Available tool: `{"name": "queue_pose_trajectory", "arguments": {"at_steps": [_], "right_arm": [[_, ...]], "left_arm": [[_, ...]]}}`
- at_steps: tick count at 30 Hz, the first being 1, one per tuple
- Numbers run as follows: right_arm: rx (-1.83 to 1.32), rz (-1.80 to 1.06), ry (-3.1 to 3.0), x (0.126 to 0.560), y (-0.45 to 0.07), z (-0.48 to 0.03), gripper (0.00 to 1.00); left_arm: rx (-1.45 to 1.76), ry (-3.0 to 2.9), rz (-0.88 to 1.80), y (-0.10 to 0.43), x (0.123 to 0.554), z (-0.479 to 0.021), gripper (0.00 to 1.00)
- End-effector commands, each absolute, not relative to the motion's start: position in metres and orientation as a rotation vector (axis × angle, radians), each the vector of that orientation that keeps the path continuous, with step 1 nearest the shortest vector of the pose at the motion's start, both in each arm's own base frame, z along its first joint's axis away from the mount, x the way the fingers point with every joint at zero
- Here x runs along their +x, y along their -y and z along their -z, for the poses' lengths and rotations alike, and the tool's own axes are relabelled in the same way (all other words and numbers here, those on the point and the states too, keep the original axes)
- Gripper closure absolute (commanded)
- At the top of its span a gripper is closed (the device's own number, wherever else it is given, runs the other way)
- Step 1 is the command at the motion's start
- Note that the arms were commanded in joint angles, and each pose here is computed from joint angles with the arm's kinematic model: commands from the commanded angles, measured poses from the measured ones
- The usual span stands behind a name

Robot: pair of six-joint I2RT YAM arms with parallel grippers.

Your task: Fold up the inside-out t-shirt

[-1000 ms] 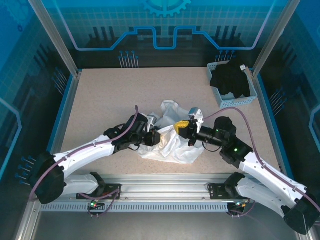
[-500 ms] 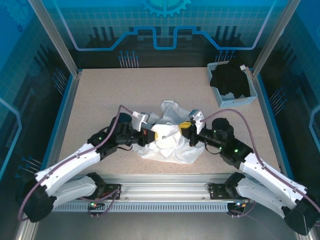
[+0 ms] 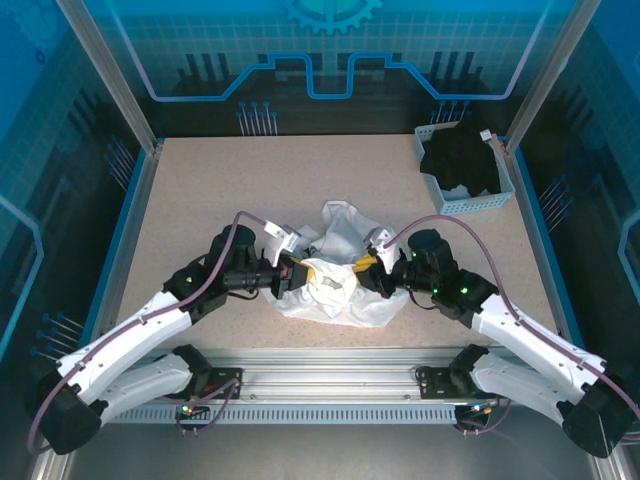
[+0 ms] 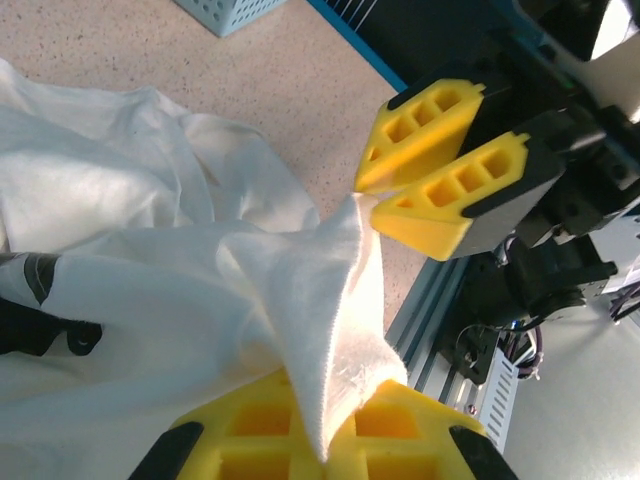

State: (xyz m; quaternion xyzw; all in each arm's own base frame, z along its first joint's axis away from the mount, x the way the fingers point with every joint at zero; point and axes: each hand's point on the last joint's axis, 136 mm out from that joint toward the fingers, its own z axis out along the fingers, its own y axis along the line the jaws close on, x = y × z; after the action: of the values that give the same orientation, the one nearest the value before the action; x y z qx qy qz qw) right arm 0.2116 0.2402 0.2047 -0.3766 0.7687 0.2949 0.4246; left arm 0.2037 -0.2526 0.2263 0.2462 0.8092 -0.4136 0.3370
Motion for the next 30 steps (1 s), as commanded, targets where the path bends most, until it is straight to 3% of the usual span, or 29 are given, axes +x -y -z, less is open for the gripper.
{"name": "queue_pose_trajectory", "arguments": {"at_steps": [1,7,12,13,16,18,23,30], "right_arm": [[-1.041,-0.758,-1.874,0.201,-0.247,-0.216,0.68],[-1.042,-0.734,-1.933,0.211,-0.25,-0.209,0.56],[-1.06,-0.724,-1.969,0.222,-0.261,-0.201,0.55],[-1.058,-0.722,-1.974,0.225,-0.264,-0.201,0.61],[-1.008,-0.706,-1.988,0.233,-0.266,-0.207,0.91],[-0.954,-0.705,-1.974,0.237,-0.264,-0.22,1.0],[-0.861,-0.781,-1.907,0.234,-0.277,-0.253,1.0],[-0.77,-0.778,-1.827,0.236,-0.3,-0.273,1.0]], "left_arm": [[0.675,-2.082,1.053,0.253,0.207,-0.236,1.0],[0.675,-2.092,1.053,0.254,0.208,-0.233,1.0],[0.677,-2.094,1.054,0.254,0.208,-0.232,1.0],[0.677,-2.096,1.053,0.254,0.208,-0.232,1.0],[0.63,-2.127,1.007,0.25,0.215,-0.224,1.0],[0.534,-2.181,0.907,0.239,0.229,-0.212,1.0],[0.306,-2.319,0.62,0.205,0.257,-0.179,0.96],[0.263,-2.453,0.669,0.205,0.243,-0.149,0.88]]}}
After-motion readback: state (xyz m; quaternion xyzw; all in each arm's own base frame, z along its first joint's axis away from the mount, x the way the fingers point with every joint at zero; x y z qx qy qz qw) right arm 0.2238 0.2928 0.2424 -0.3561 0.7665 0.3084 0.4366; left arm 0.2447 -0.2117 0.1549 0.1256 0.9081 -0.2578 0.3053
